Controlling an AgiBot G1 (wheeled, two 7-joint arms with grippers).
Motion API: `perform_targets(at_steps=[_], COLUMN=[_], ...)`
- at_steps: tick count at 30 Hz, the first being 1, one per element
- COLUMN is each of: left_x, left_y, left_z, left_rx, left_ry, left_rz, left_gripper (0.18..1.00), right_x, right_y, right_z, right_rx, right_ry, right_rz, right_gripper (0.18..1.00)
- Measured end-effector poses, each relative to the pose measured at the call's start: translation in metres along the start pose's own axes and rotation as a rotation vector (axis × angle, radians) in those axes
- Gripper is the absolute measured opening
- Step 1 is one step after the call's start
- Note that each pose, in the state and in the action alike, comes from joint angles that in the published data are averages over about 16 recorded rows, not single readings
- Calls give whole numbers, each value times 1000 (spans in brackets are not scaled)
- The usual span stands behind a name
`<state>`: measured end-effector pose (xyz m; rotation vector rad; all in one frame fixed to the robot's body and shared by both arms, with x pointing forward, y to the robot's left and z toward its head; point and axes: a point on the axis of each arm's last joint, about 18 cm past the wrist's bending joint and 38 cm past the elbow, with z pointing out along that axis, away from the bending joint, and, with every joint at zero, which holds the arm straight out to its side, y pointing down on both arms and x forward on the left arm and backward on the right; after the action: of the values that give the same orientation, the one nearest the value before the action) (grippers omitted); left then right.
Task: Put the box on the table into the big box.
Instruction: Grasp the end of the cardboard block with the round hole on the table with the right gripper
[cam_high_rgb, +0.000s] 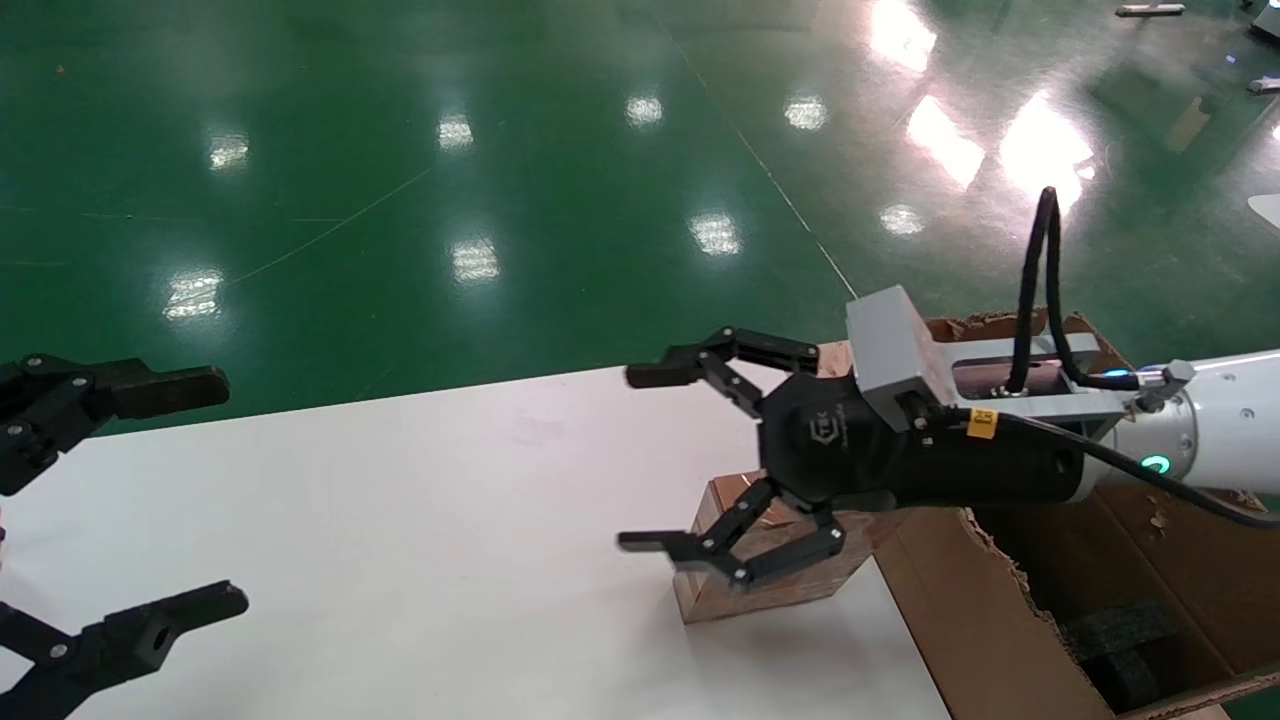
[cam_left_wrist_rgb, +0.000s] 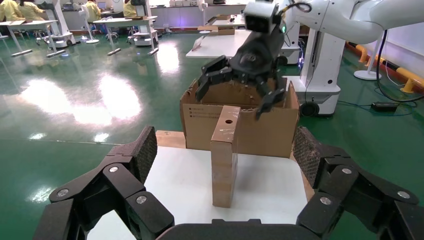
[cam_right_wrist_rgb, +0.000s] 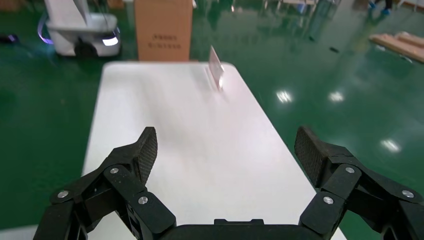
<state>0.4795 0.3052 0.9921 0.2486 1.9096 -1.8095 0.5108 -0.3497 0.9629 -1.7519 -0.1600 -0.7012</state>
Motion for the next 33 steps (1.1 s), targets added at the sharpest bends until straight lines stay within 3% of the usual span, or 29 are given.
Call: perform_targets(at_steps=[14, 20, 33], left_x=[0, 0, 0], left_y=[0, 0, 0], left_z=[0, 0, 0], left_rx=[0, 0, 0], left_ry=[0, 0, 0], left_rz=[0, 0, 0], left_gripper=[912, 820, 538], right_x=[29, 37, 42], right_y=[40, 52, 70], right_z=[-41, -58, -75], right_rx=[-154, -226, -339], right_ry=[105, 139, 141], right_rz=[2, -7, -29], right_gripper=[1001, 1001, 1001])
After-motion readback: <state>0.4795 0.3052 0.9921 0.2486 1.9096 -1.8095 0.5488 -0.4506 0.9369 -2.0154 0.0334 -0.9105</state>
